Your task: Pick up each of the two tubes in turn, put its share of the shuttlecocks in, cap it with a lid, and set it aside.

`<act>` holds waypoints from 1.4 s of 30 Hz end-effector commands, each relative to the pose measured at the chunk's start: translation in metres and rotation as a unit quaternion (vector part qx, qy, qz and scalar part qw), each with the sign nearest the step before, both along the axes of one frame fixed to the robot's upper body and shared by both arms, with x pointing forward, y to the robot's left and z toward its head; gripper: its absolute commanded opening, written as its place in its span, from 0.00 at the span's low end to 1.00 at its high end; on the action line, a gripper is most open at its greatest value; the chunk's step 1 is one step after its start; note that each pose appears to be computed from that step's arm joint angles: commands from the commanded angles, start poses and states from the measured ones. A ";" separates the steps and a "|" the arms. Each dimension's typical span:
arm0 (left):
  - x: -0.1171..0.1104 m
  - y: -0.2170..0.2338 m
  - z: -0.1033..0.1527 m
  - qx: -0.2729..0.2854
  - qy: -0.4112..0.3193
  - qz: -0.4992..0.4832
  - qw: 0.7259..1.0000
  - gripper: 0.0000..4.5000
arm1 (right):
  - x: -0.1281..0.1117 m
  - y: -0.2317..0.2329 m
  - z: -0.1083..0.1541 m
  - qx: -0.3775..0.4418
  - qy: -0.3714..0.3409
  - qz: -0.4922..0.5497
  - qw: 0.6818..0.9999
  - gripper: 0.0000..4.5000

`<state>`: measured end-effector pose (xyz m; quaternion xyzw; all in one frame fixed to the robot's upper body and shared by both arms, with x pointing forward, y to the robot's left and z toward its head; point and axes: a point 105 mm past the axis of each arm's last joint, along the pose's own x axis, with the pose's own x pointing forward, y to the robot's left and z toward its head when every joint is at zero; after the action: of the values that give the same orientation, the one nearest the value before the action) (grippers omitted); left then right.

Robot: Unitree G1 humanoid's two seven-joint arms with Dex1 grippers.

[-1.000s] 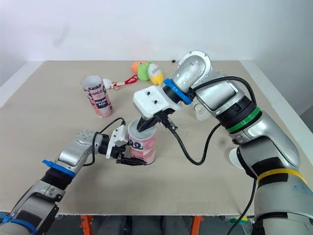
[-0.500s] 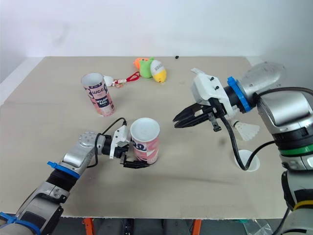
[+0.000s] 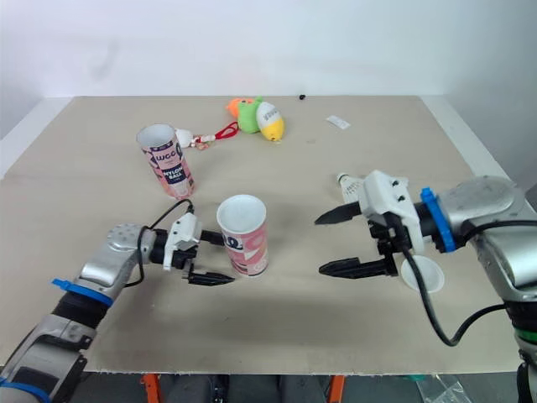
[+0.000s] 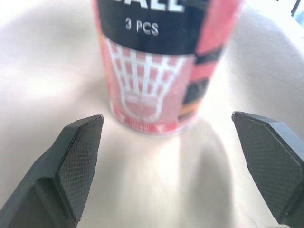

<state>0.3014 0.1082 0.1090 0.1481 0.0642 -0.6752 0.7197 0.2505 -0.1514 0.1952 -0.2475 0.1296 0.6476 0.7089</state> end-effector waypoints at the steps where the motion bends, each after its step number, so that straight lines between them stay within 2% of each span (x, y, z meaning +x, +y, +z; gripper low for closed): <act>1: -0.002 0.023 0.029 -0.010 -0.040 0.023 0.999 1.00 | 0.015 0.016 -0.020 0.007 -0.032 -0.022 0.999 0.98; 4: -0.013 0.039 0.047 -0.027 -0.051 0.033 0.998 1.00 | 0.025 0.031 -0.037 0.028 -0.034 -0.038 0.998 0.98; 7: -0.031 0.048 0.074 -0.081 -0.039 0.035 0.995 1.00 | 0.028 0.045 -0.052 0.050 -0.023 -0.043 0.998 0.98; 11: -0.055 0.043 0.107 -0.137 -0.015 0.017 0.990 1.00 | 0.024 0.065 -0.061 0.076 -0.009 -0.025 0.997 0.98; 14: -0.069 0.036 0.121 -0.162 -0.008 0.001 0.987 1.00 | 0.025 0.078 -0.064 0.092 -0.005 -0.017 0.996 0.98; 19: -0.077 0.032 0.127 -0.160 -0.014 -0.003 0.987 1.00 | 0.028 0.092 -0.065 0.111 0.000 -0.010 0.994 0.98; 26: -0.075 0.033 0.124 -0.147 -0.025 0.002 0.989 1.00 | 0.038 0.115 -0.067 0.137 0.000 -0.011 0.990 0.98; 33: -0.071 0.041 0.118 -0.125 -0.026 0.014 0.992 1.00 | 0.037 0.129 -0.065 0.162 0.011 -0.002 0.987 0.98; 34: -0.070 0.043 0.116 -0.123 -0.027 0.015 0.992 1.00 | 0.038 0.131 -0.065 0.165 0.014 -0.003 0.986 0.90; 36: -0.069 0.045 0.115 -0.122 -0.027 0.016 0.992 1.00 | 0.038 0.132 -0.065 0.169 0.016 -0.004 0.985 0.83; 37: -0.069 0.046 0.115 -0.122 -0.028 0.016 0.992 1.00 | 0.038 0.132 -0.064 0.170 0.015 -0.004 0.985 0.72; 39: -0.067 0.047 0.114 -0.121 -0.028 0.017 0.992 1.00 | 0.041 0.128 -0.062 0.170 0.011 -0.009 0.985 0.58; 42: -0.066 0.045 0.112 -0.122 -0.028 0.016 0.992 1.00 | 0.045 0.117 -0.055 0.170 0.003 -0.021 0.985 0.55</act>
<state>0.2363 0.1543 0.2166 0.0669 -0.0245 -0.6602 0.7477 0.2900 -0.0262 0.1207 -0.1137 0.0526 0.6549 0.7453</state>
